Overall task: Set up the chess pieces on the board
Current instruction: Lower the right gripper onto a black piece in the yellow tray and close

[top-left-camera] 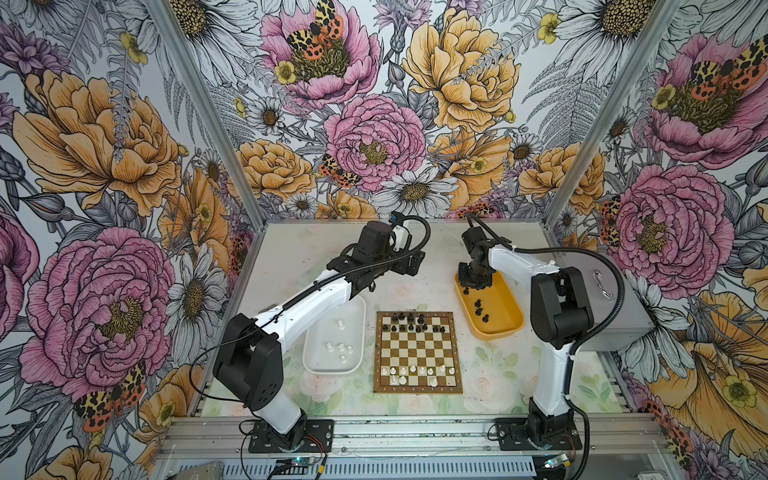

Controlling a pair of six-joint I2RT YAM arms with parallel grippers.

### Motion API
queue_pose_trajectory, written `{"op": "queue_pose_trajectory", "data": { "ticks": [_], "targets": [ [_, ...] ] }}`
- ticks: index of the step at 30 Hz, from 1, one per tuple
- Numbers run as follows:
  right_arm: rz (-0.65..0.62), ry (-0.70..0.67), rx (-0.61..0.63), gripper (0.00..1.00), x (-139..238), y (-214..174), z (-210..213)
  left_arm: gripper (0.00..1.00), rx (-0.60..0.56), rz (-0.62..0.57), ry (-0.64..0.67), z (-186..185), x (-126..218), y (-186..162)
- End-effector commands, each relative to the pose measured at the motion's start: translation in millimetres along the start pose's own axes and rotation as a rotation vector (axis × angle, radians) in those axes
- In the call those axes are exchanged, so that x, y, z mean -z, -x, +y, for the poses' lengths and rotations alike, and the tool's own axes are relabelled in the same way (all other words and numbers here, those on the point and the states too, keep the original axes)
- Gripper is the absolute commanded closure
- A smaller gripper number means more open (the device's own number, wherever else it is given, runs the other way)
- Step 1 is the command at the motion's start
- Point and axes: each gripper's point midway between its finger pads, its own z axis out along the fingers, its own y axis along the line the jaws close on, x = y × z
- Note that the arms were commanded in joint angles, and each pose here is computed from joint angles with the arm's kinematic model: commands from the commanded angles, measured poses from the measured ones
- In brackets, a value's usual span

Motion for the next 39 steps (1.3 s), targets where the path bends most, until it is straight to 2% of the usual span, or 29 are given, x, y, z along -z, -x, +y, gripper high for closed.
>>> {"op": "queue_pose_trajectory", "data": {
  "ticks": [1, 8, 25, 39],
  "targets": [
    [-0.014, 0.017, -0.005, 0.68, 1.4, 7.8, 3.5, 0.01, 0.008, -0.018, -0.010, 1.4, 10.2, 7.7],
    [-0.006, 0.010, -0.008, 0.69, 0.1, 3.5, 1.1, 0.01, 0.005, -0.014, -0.007, 2.8, 10.8, 5.8],
    [0.017, 0.007, -0.006, 0.78, -6.6, -2.3, 1.3, 0.01, 0.005, -0.018, -0.005, 3.9, 16.8, 5.1],
    [0.033, 0.009, -0.002, 0.81, -10.3, -6.0, 0.7, 0.01, 0.005, -0.021, 0.005, 6.2, 20.8, 6.8]
  ]
}}
